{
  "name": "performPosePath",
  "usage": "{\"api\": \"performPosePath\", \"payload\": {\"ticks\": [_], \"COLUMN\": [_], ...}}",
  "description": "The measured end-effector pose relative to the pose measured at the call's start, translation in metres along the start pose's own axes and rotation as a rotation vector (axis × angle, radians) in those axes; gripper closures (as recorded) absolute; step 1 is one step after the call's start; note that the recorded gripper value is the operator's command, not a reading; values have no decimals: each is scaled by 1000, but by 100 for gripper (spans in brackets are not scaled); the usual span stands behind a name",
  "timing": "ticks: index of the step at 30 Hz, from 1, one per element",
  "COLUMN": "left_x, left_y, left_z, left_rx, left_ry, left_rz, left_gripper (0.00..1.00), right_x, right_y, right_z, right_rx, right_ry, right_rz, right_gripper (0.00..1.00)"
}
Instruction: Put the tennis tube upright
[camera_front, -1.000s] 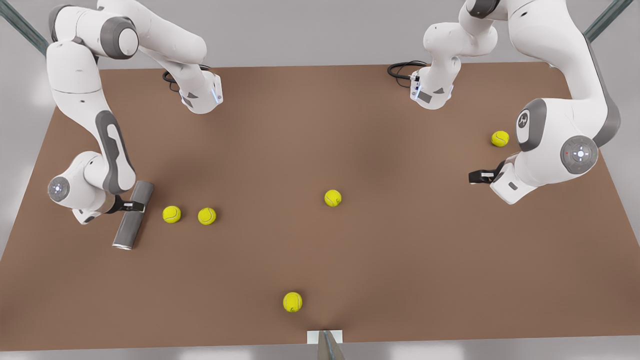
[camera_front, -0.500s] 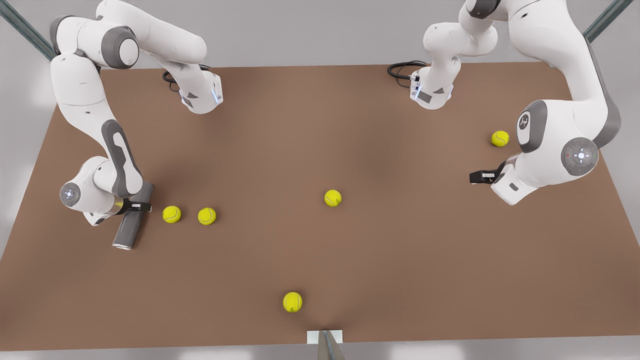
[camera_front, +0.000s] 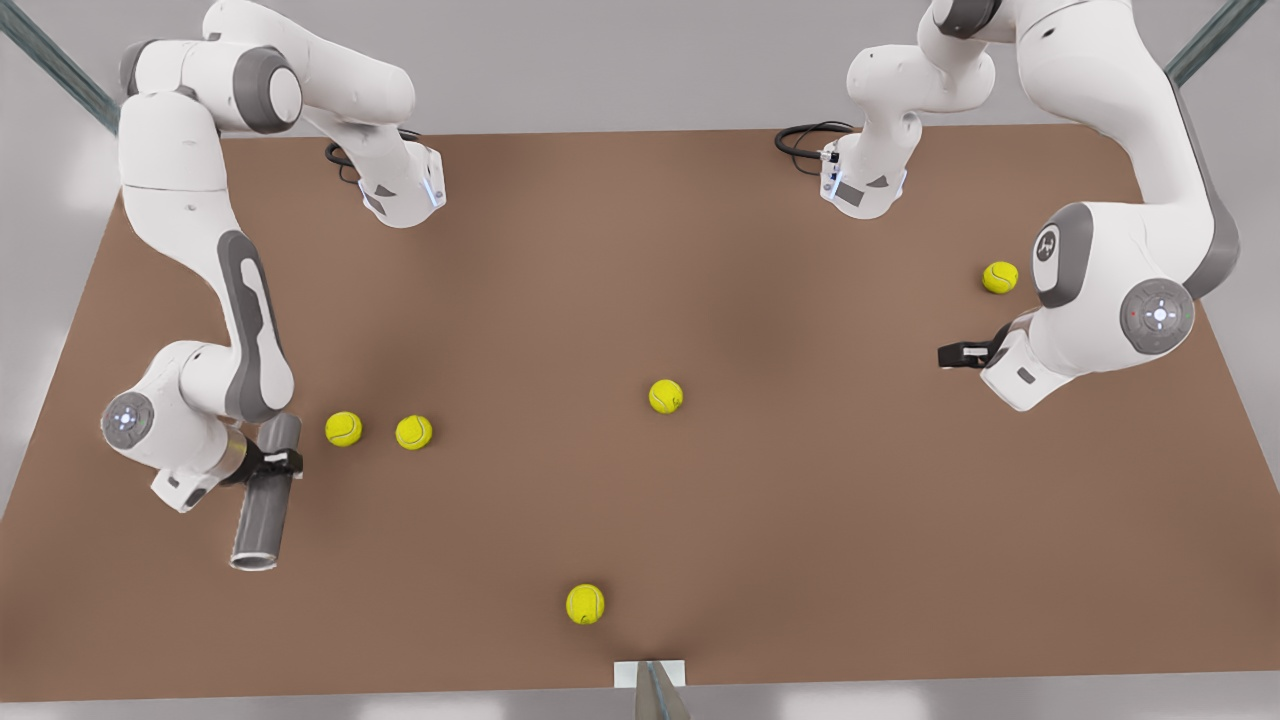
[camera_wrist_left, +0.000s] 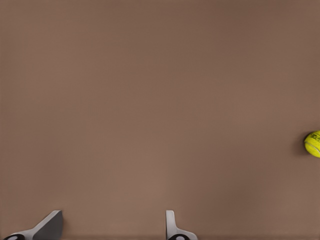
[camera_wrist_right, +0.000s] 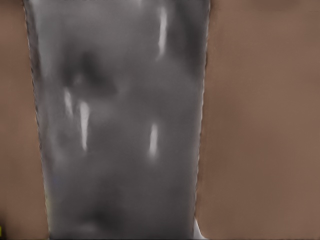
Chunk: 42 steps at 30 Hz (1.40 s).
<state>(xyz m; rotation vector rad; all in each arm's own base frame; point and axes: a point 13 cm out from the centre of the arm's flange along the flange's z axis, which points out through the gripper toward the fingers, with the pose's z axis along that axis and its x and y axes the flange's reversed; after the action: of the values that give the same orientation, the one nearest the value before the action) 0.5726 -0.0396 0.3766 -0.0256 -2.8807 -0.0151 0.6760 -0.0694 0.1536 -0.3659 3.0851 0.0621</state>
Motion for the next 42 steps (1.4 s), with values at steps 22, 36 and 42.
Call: {"api": "performPosePath", "payload": {"ticks": [22,36,42], "left_x": [5,7,8], "left_y": [5,5,4], "left_z": [20,30,35], "left_rx": [-2,-3,-1], "left_ry": [42,73,82], "left_rz": [-9,-10,-9], "left_gripper": [0,0,0], "right_x": [-96,-110,-117], "right_y": [489,523,526], "right_z": [97,131,118], "right_rx": [292,277,284], "right_ry": [-263,-336,-355], "right_rz": [-1256,-1305,-1307], "right_gripper": [23,0,0]}}
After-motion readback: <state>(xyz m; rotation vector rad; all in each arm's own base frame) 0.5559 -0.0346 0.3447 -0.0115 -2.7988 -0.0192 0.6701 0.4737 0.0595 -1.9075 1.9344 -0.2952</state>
